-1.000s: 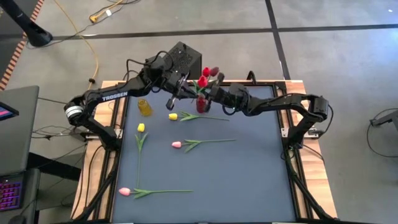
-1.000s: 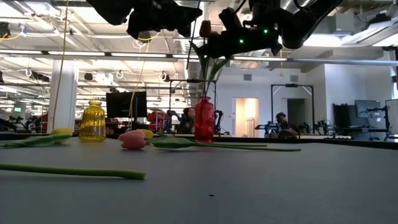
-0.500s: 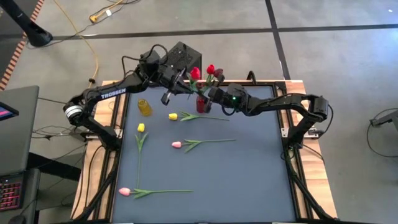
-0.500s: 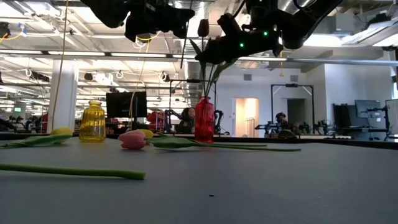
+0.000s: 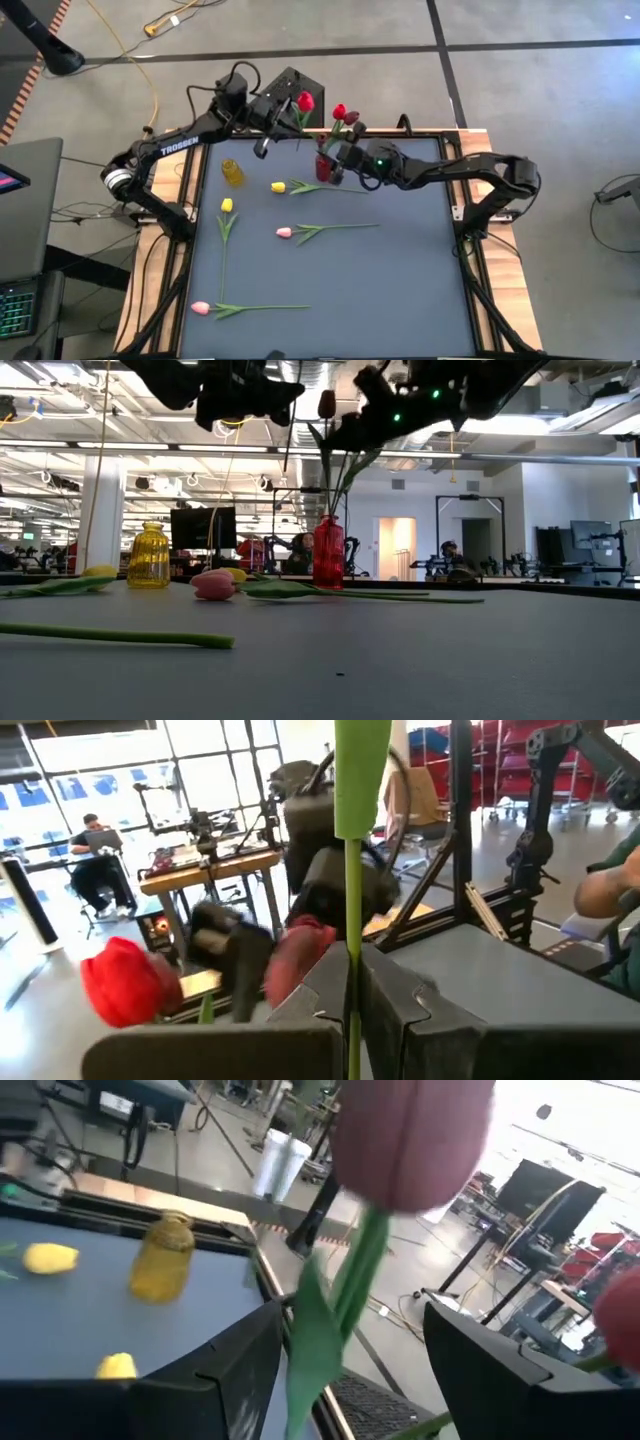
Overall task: Sort flowers into vase by color
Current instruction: Put the red flower into the red flower vase
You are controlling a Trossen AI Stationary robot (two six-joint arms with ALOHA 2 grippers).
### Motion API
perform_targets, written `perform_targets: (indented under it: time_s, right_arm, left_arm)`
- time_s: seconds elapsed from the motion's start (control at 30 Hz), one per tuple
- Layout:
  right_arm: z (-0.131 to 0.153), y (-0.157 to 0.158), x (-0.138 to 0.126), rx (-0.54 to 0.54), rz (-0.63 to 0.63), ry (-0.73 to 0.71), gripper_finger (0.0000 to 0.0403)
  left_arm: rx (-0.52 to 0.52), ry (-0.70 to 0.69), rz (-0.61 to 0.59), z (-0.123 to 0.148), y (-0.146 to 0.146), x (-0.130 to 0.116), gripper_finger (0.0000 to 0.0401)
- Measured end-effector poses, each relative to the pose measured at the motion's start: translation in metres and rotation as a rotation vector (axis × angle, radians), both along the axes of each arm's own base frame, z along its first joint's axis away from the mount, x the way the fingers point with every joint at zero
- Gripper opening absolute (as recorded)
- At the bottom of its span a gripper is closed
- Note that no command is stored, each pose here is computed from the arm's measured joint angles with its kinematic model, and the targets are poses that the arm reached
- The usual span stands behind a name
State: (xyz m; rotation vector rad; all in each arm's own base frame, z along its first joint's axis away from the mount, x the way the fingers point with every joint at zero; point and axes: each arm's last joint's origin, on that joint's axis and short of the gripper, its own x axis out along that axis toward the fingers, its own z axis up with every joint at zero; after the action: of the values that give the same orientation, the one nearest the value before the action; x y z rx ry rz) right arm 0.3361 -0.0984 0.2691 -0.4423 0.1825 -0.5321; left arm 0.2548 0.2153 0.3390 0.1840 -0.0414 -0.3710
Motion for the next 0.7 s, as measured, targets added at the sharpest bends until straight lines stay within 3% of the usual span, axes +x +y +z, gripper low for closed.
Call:
perform_targets:
  time_s: [0.2, 0.5, 0.7]
  right_arm:
    - [0.014, 0.016, -0.017, 0.043, 0.009, 0.093, 0.0271]
    - [0.024, 0.037, -0.045, 0.153, 0.038, 0.222, 0.0271]
    - [0.019, 0.051, -0.055, 0.214, 0.061, 0.331, 0.0271]
  left_arm:
    - [0.028, -0.006, 0.034, -0.003, 0.003, -0.002, 0.0000]
    - [0.065, -0.045, 0.181, 0.001, 0.019, -0.011, 0.0000]
    - [0.032, -0.034, 0.323, -0.002, 0.038, -0.025, 0.0000]
